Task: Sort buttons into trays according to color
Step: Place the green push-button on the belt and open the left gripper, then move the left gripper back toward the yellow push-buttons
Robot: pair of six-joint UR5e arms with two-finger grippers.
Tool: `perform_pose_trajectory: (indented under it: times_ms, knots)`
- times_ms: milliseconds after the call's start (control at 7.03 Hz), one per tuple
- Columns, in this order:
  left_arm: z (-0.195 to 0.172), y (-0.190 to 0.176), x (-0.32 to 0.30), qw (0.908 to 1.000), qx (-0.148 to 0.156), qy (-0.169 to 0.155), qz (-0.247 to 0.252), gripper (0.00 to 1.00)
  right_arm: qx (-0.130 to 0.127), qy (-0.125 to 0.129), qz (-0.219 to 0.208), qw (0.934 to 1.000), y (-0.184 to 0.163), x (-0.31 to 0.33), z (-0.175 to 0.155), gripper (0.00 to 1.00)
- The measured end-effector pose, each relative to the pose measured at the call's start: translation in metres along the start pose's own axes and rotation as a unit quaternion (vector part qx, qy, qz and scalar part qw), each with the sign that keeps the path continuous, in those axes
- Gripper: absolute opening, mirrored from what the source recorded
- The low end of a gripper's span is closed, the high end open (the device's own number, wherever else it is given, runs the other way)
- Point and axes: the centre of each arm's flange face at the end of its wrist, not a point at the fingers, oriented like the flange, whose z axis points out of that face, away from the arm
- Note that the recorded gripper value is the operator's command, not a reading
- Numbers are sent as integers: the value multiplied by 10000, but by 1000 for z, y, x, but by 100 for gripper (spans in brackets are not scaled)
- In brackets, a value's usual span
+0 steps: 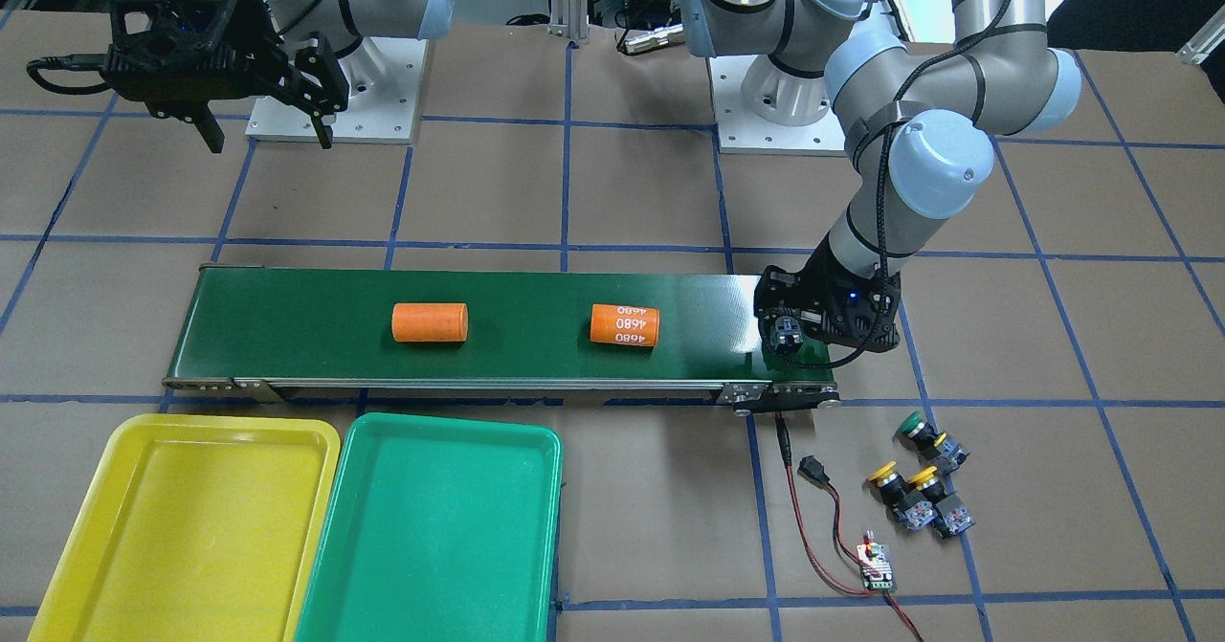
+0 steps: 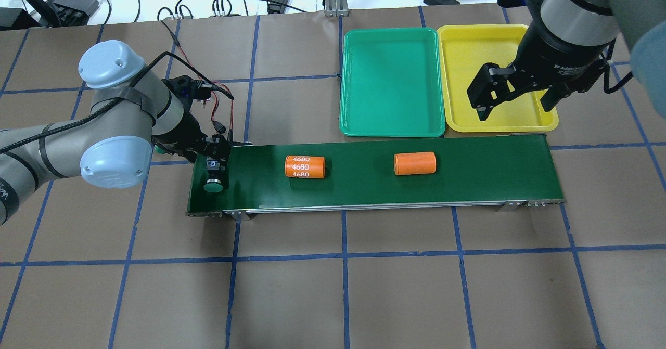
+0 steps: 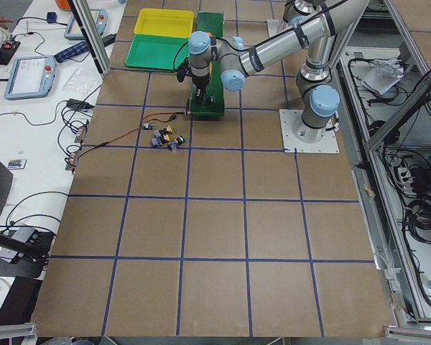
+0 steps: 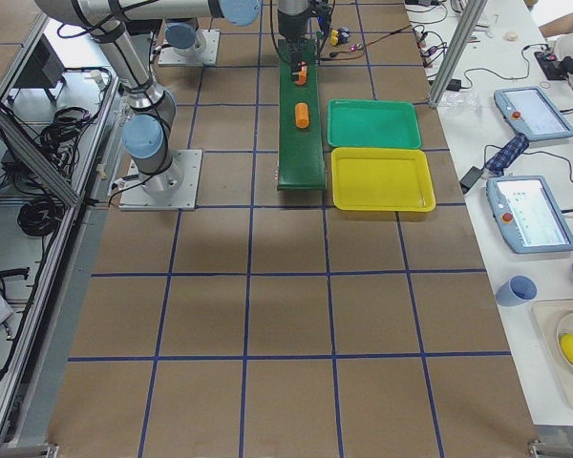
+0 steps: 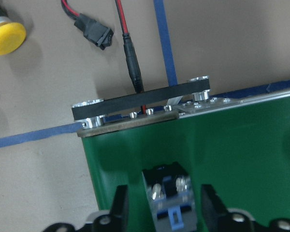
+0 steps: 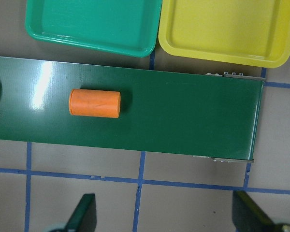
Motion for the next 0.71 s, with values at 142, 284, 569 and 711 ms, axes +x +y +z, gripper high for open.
perform_pose_trajectory:
  times_ms: [142, 284, 569, 711]
  knots:
    - [-9, -1, -1, 10000, 73, -34, -28, 100, 11, -7, -8, 10000, 0, 0, -1, 100]
    - [-25, -3, -8, 9997, 194, -108, -112, 100, 20, -12, -7, 10000, 1, 0, -1, 100]
    - [-52, -8, -56, 9973, 481, -236, -502, 100, 27, 34, 0, 10000, 1, 0, -2, 100]
    - [-56, -10, -96, 9946, 568, -273, -828, 100, 22, 48, -11, 10000, 1, 0, -2, 100]
